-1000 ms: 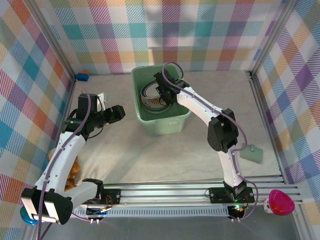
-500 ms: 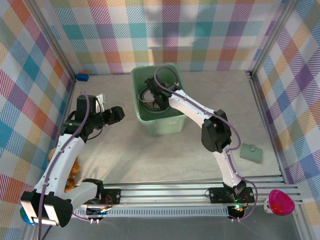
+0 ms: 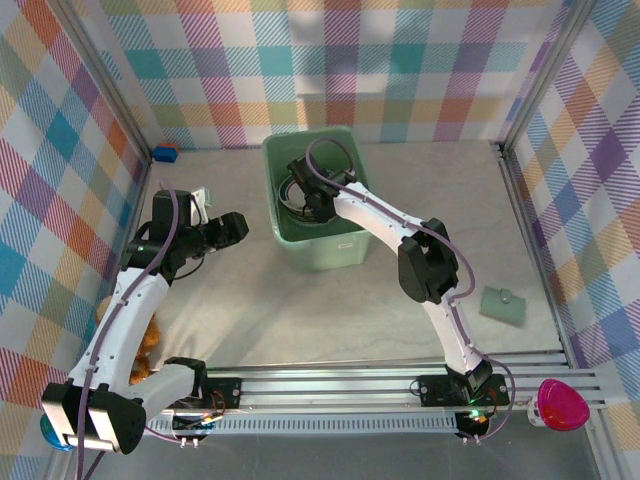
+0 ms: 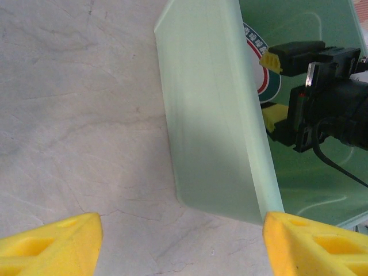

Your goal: Place the plates into the plastic bin on the countertop

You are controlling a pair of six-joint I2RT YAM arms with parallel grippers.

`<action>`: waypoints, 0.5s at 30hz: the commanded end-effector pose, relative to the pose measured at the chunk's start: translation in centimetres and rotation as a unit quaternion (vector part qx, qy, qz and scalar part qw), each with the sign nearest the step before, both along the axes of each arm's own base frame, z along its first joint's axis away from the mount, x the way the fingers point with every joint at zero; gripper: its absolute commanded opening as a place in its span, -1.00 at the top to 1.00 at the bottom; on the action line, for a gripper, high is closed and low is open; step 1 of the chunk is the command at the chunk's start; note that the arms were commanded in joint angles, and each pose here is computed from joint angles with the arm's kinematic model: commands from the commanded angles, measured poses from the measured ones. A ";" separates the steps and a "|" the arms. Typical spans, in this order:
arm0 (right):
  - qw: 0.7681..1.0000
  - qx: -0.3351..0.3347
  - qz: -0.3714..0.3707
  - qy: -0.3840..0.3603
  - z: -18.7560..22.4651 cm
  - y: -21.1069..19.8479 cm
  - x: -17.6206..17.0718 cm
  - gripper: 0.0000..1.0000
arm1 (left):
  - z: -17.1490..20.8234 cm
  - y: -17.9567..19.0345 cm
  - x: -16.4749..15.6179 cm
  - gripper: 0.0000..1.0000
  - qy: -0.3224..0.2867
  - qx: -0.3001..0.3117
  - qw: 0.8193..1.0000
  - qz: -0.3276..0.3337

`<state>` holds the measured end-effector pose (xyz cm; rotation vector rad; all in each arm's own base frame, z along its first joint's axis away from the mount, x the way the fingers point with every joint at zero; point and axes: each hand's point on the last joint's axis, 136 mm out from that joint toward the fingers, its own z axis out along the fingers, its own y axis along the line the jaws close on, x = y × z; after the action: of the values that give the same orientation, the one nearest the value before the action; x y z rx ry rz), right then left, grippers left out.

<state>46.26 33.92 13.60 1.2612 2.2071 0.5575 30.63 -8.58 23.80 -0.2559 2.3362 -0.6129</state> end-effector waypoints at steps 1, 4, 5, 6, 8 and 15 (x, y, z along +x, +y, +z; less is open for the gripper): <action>1.000 -0.019 0.017 -0.012 0.9 -0.2 -0.1 -0.65 | 0.0 0.3 -0.3 -0.47 0.001 -0.003 1.000 -0.001; 0.999 -0.028 0.026 -0.017 1.3 -0.5 -0.1 -0.99 | -0.1 0.1 -0.1 -0.47 0.004 -0.007 1.000 0.000; 0.999 -0.028 0.032 -0.021 1.5 -0.4 -0.1 -0.98 | -0.2 0.1 0.0 -0.47 0.005 -0.009 1.000 0.000; 0.998 -0.029 0.041 -0.029 1.9 -0.3 0.0 -0.98 | -0.2 0.1 0.0 -0.47 0.006 -0.010 1.000 0.000; 0.997 -0.034 0.052 -0.037 2.2 -0.2 0.3 -0.98 | -0.2 0.0 0.1 -0.47 0.007 -0.013 1.000 0.001; 0.996 -0.031 0.085 -0.029 3.0 -0.6 -0.1 -0.98 | 0.0 0.1 0.3 -0.47 0.008 -0.015 1.000 0.005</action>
<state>46.49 33.54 13.32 1.1007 2.2786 0.5179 30.77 -8.73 23.42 -0.2653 2.3503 -0.6240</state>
